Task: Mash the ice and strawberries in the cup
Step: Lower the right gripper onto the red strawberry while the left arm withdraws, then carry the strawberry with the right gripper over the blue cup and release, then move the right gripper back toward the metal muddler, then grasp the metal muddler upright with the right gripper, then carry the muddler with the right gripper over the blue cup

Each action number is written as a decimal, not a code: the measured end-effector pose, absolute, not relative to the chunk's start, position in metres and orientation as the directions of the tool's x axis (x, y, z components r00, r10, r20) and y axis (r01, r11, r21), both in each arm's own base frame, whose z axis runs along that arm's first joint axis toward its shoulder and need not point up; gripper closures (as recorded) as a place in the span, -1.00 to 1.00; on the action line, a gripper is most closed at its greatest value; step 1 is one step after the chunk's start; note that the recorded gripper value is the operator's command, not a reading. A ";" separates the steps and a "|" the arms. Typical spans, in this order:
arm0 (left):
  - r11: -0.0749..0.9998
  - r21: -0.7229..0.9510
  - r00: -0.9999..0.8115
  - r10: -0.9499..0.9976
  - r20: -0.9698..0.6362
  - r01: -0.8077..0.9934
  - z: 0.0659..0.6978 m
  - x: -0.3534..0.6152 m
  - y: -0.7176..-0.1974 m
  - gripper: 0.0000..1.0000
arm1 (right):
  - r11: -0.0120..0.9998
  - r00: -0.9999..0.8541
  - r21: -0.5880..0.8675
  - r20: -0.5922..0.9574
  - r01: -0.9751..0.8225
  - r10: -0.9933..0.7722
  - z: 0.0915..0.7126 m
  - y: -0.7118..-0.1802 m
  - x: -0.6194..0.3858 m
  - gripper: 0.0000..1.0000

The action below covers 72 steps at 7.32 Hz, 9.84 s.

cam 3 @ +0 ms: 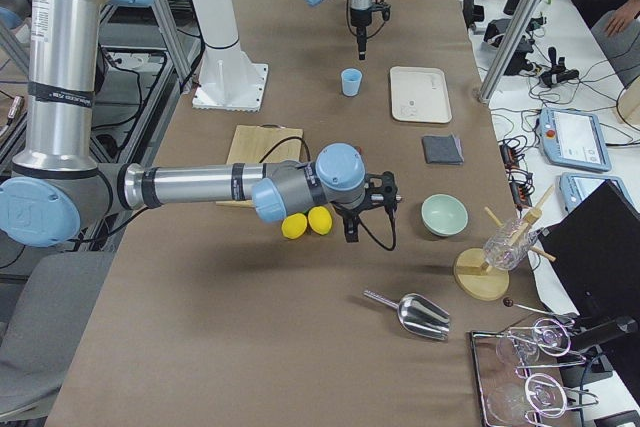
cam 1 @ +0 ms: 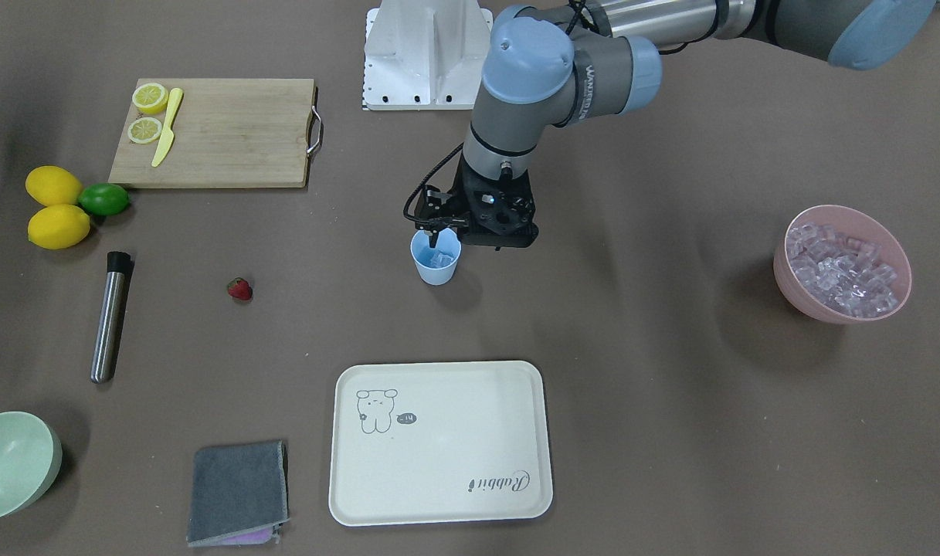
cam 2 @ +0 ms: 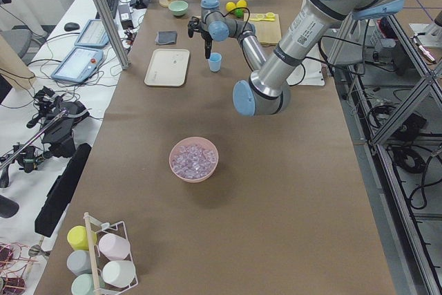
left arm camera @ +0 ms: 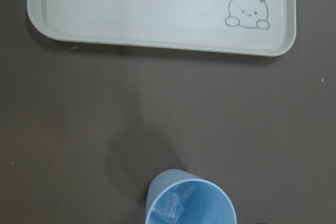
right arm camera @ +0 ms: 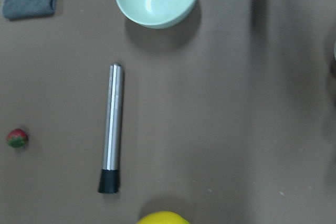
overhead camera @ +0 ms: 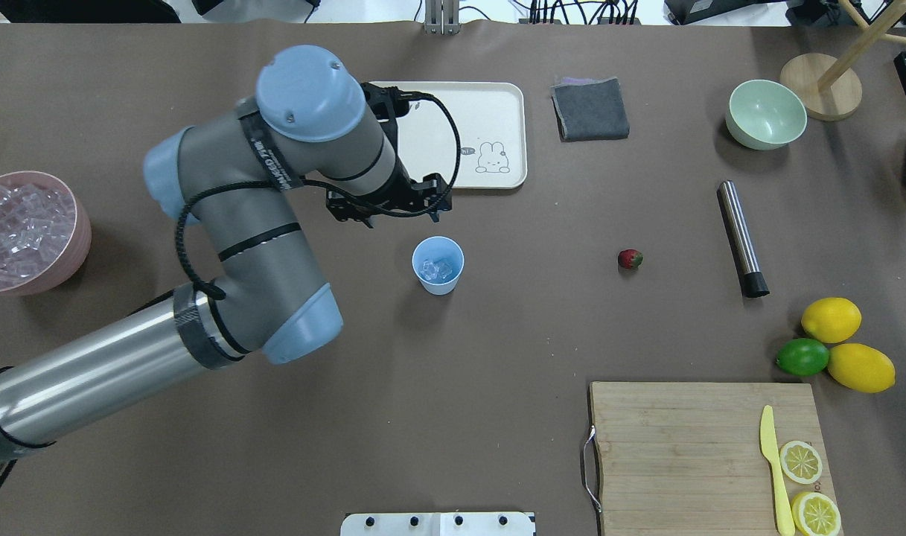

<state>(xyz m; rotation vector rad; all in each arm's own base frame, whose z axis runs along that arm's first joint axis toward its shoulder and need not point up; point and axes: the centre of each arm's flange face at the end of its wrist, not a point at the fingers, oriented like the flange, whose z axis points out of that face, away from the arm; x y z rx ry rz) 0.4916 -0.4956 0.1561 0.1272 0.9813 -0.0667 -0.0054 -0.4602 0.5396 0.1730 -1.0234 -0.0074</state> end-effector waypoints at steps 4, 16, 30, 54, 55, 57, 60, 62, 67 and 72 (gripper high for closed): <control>0.977 0.197 0.632 0.104 -0.768 0.079 0.267 0.366 -0.499 -0.95 | 0.992 0.572 0.121 0.816 -0.024 -0.086 0.423 -0.508 -0.213 -0.91; 0.973 0.201 0.662 0.073 -0.746 0.118 0.295 0.321 -0.507 -0.95 | 0.978 0.669 0.168 0.714 0.120 -0.205 0.425 -0.495 -0.411 1.00; 0.977 0.214 0.751 0.144 -0.644 -0.003 0.415 0.147 -0.500 -0.95 | 0.984 0.561 0.152 0.824 -0.092 -0.075 0.131 -0.451 -0.534 1.00; 0.972 0.236 0.759 0.162 -0.631 -0.011 0.418 0.162 -0.523 -0.95 | 0.996 0.711 0.028 0.698 0.090 -0.084 0.530 -0.612 -0.301 -0.16; 0.972 0.236 0.760 0.161 -0.630 -0.010 0.418 0.162 -0.523 -0.95 | 0.995 0.714 0.029 0.695 0.096 -0.089 0.531 -0.609 -0.306 0.56; 0.971 0.239 0.764 0.158 -0.625 -0.006 0.418 0.161 -0.523 -0.95 | 0.994 0.718 0.030 0.690 0.101 -0.094 0.537 -0.607 -0.305 1.00; 0.971 0.240 0.767 0.157 -0.622 -0.004 0.418 0.160 -0.523 -0.95 | 0.994 0.694 0.083 0.711 0.072 -0.110 0.501 -0.615 -0.286 1.00; 0.970 0.242 0.767 0.158 -0.622 -0.004 0.417 0.160 -0.523 -0.95 | 0.972 0.658 0.232 0.728 0.028 -0.193 0.422 -0.608 -0.272 1.00; 0.972 0.233 0.766 0.140 -0.628 0.013 0.415 0.156 -0.521 -0.95 | 0.809 0.532 0.586 0.702 -0.054 -0.473 0.210 -0.540 -0.294 1.00; 0.983 0.175 0.768 0.067 -0.637 0.059 0.422 0.157 -0.525 -0.95 | 0.543 0.401 0.793 0.609 -0.277 -0.685 0.140 -0.486 -0.355 1.00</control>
